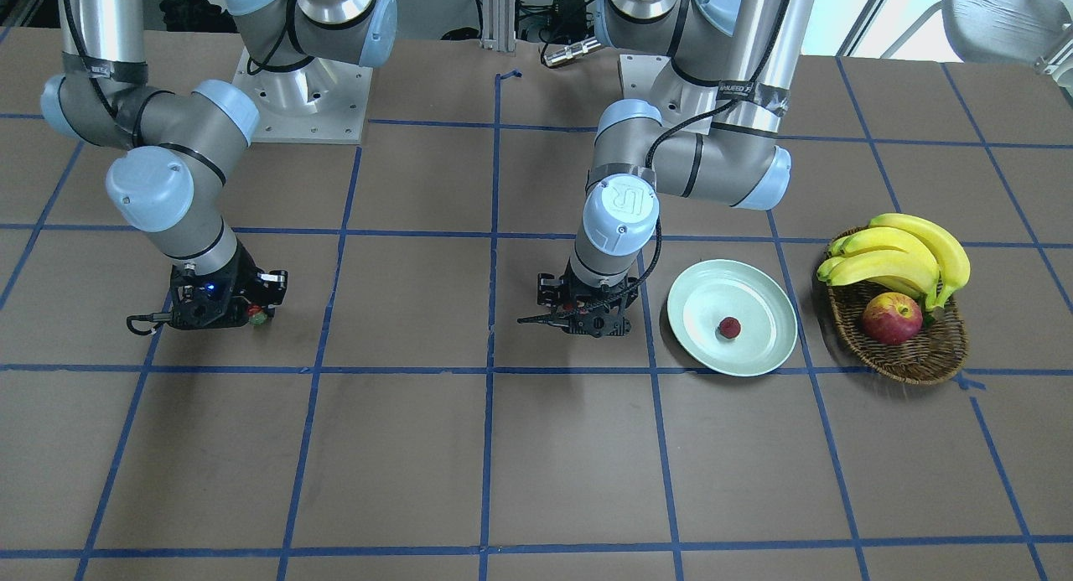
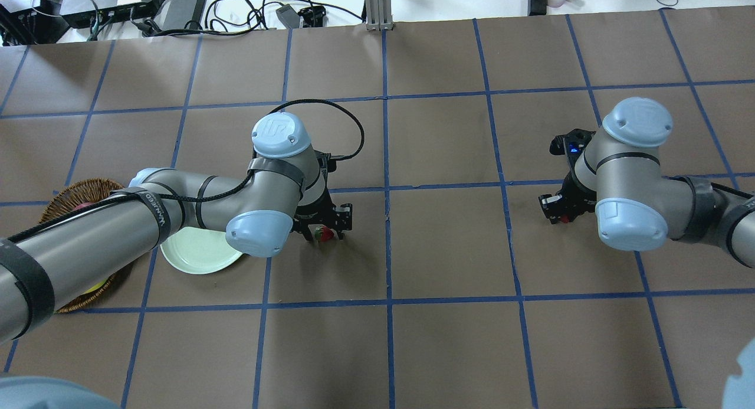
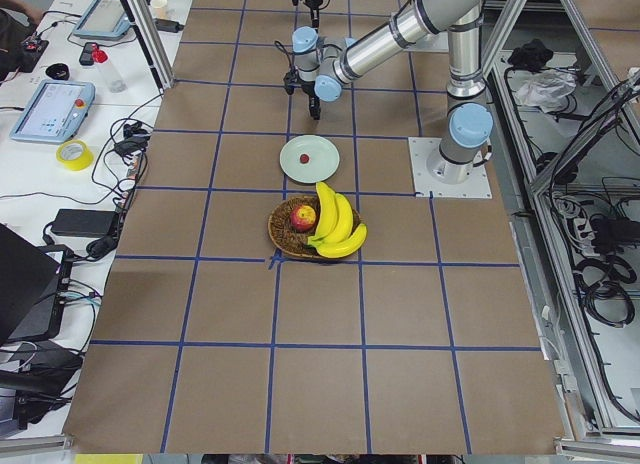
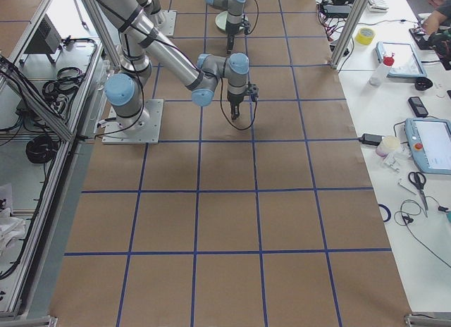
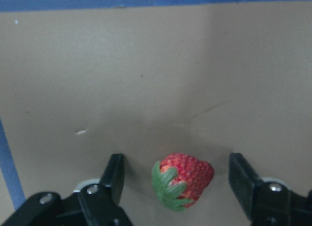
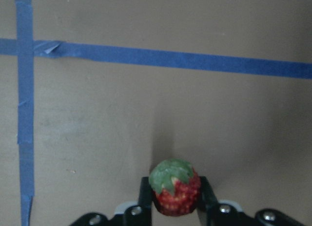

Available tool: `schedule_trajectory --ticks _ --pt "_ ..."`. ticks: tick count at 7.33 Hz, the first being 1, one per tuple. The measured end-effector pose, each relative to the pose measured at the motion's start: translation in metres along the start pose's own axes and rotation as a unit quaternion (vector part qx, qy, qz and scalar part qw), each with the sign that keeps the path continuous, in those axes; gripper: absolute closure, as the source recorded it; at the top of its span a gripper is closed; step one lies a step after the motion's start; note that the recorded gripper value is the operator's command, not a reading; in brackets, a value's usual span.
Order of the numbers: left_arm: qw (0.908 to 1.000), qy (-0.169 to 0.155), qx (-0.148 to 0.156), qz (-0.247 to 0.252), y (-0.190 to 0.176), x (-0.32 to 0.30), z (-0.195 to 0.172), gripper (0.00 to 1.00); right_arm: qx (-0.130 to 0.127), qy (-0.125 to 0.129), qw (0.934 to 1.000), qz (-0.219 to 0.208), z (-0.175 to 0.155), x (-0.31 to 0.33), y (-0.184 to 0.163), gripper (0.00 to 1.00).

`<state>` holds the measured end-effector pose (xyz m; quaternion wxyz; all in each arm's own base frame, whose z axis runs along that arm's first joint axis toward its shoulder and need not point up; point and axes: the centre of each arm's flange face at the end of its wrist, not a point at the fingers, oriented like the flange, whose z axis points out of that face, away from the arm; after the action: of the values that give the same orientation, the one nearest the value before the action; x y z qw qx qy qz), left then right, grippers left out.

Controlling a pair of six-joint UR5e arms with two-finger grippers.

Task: Collect all strawberries into plate
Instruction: 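Grasp the centre strawberry with the left gripper while the right grasps the last, then release the strawberry onto the plate with the left gripper while the right carries another centrally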

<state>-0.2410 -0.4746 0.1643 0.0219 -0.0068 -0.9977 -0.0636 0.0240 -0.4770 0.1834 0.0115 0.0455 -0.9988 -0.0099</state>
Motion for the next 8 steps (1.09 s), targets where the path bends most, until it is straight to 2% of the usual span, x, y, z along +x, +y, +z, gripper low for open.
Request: schedule_trajectory --ticks 2,3,4,6,8 --pt "1.0 0.002 0.0 0.0 0.0 0.0 -0.001 0.71 0.0 0.005 1.0 0.0 -0.016 0.004 -0.009 0.93" --pt "1.0 0.002 0.001 0.0 0.0 0.001 -0.001 0.88 -0.007 0.003 1.0 0.0 -0.03 0.006 -0.013 0.93" --pt "1.0 0.002 0.003 0.0 0.0 0.001 -0.004 0.92 -0.015 0.001 0.9999 0.001 -0.043 0.007 -0.016 0.94" --pt "0.9998 0.001 0.021 0.002 -0.004 -0.008 -0.022 0.92 -0.026 0.004 0.9996 0.005 -0.058 0.008 -0.018 0.93" --pt "0.9993 0.002 0.038 -0.003 -0.019 -0.06 -0.054 0.92 -0.027 0.014 0.9995 0.006 -0.063 0.003 -0.019 0.93"
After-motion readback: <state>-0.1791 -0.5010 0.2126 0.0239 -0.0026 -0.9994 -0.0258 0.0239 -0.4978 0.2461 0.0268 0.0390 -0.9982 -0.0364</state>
